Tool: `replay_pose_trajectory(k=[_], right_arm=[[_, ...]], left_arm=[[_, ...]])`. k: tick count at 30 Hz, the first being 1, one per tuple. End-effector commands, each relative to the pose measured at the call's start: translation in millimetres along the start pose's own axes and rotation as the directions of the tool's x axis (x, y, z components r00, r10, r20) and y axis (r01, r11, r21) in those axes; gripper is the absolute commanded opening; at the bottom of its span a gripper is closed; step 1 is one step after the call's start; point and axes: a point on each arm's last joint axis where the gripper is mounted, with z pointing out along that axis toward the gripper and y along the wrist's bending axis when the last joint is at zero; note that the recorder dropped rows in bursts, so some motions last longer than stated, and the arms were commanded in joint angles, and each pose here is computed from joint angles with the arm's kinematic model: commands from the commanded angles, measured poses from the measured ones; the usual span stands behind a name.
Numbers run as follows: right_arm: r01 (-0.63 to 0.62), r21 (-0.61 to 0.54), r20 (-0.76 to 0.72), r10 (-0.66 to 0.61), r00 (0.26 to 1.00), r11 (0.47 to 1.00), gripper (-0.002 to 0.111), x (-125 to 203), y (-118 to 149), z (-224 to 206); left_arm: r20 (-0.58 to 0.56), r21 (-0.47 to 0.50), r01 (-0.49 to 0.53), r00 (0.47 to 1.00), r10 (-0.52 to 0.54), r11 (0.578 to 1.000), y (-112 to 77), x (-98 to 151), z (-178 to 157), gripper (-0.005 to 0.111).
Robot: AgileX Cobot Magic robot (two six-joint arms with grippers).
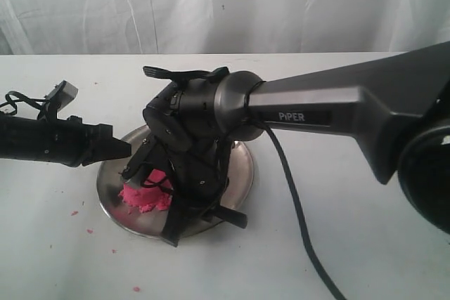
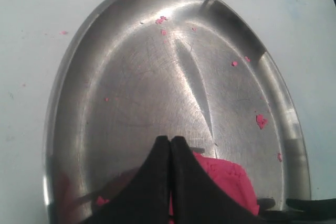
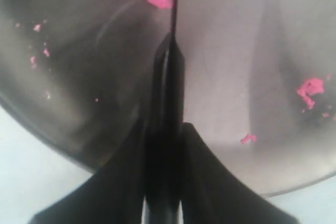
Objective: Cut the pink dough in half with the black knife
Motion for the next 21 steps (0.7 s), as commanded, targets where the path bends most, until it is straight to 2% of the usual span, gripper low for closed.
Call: replay_pose_trajectory(k=[1,10,21], right_arm=[[0.027,-0.009,-0.021,-0.027,0.999,1.000,0.000,-7.2,-2.9,5.3],[0.038,0.014,-0.141,-0.036,0.989,0.999,0.000,4.1,-14.5,7.9],[-0.028,0.045,-0.114,0.033,0.993,0.999,0.000,7.0,-34.7,4.6]], left_arm=[[0.005,0.025,0.006,1.000,-0.006,1.000,-4.0,0.1,-2.9,0.000],[0.005,0.027,0.006,1.000,-0.006,1.000,-4.2,0.1,-2.9,0.000],[0.004,0.029,0.008,1.000,-0.008,1.000,-4.4,0.1,-2.9,0.000]])
